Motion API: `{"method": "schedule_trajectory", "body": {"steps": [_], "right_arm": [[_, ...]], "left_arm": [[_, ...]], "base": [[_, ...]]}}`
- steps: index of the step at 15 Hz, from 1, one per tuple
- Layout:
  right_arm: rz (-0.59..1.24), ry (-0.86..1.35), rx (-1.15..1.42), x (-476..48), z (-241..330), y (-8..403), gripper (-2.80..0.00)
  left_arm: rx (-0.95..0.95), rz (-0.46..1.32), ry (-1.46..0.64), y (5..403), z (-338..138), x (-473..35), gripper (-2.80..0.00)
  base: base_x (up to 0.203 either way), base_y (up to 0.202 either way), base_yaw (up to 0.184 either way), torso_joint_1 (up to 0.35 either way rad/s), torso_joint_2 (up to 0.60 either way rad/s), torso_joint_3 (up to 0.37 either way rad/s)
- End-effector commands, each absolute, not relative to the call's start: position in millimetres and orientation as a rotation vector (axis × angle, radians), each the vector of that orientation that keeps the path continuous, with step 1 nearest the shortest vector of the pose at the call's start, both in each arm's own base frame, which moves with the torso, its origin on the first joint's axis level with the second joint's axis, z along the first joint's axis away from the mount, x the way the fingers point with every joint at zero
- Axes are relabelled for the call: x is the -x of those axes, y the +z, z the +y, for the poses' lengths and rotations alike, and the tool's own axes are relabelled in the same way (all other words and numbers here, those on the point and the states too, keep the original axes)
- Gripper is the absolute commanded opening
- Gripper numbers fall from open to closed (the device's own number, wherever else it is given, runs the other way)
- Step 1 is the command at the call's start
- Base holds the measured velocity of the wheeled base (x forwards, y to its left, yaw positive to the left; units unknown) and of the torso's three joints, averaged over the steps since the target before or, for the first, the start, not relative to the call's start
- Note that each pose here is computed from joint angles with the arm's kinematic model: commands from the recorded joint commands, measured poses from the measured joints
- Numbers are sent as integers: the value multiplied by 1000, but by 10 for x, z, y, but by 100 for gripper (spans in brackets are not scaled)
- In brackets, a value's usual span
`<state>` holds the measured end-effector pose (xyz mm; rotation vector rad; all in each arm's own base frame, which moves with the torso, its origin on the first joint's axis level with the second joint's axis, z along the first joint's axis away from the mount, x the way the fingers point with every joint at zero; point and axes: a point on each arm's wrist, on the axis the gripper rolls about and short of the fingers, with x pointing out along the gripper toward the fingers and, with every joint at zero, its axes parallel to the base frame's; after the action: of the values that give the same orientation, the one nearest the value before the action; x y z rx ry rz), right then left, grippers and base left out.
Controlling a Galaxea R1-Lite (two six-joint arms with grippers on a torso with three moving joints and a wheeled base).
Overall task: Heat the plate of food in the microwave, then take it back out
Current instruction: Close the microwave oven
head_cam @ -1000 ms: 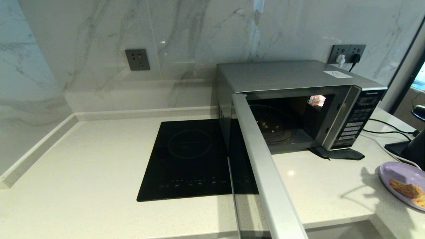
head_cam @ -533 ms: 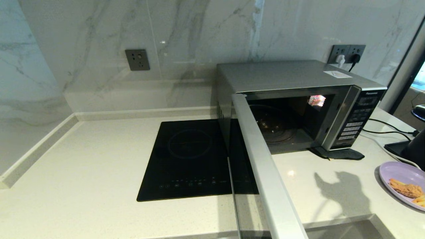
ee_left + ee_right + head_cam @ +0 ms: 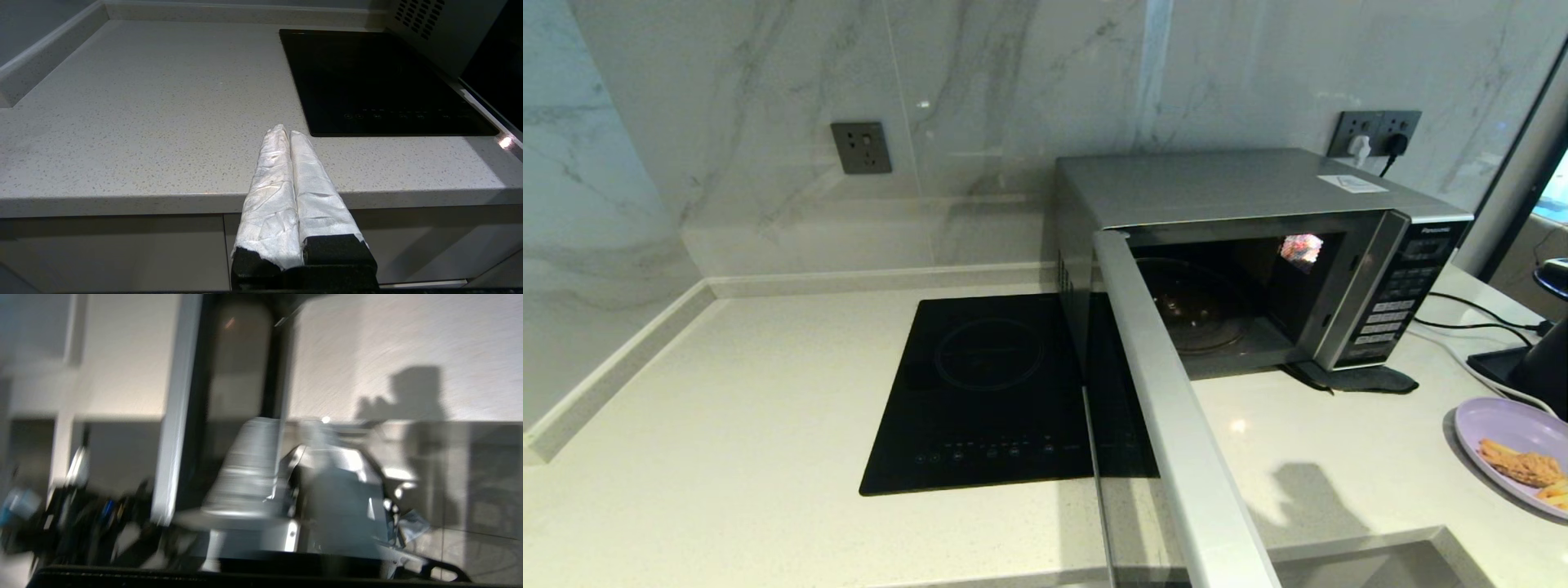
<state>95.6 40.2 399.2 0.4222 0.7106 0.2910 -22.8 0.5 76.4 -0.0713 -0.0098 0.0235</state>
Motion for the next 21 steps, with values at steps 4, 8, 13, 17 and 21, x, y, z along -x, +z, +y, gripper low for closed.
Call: {"method": "schedule_trajectory", "body": {"steps": [4,8,13,17,21], "right_arm": [[920,688,-428,-696,535,3951,-280],[1058,954,-409,-794,729,3905,-280],[1117,968,-319,-1080,1133,3789,-280],[1027,791,-315,-1137,1617,3748,-280],[931,642,-291,-1019,1984,3670,-280]], "left_arm": [[72,-9,24,765,5,227,-280],[72,-9,24,765,5,227,-280],[72,-9,24,765,5,227,-280],[72,-9,24,765,5,227,-280],[72,-9,24,765,5,227,-280]], "base": [[0,0,0,0,0,0],[0,0,0,0,0,0],[0,0,0,0,0,0],[0,0,0,0,0,0],[0,0,0,0,0,0]]}}
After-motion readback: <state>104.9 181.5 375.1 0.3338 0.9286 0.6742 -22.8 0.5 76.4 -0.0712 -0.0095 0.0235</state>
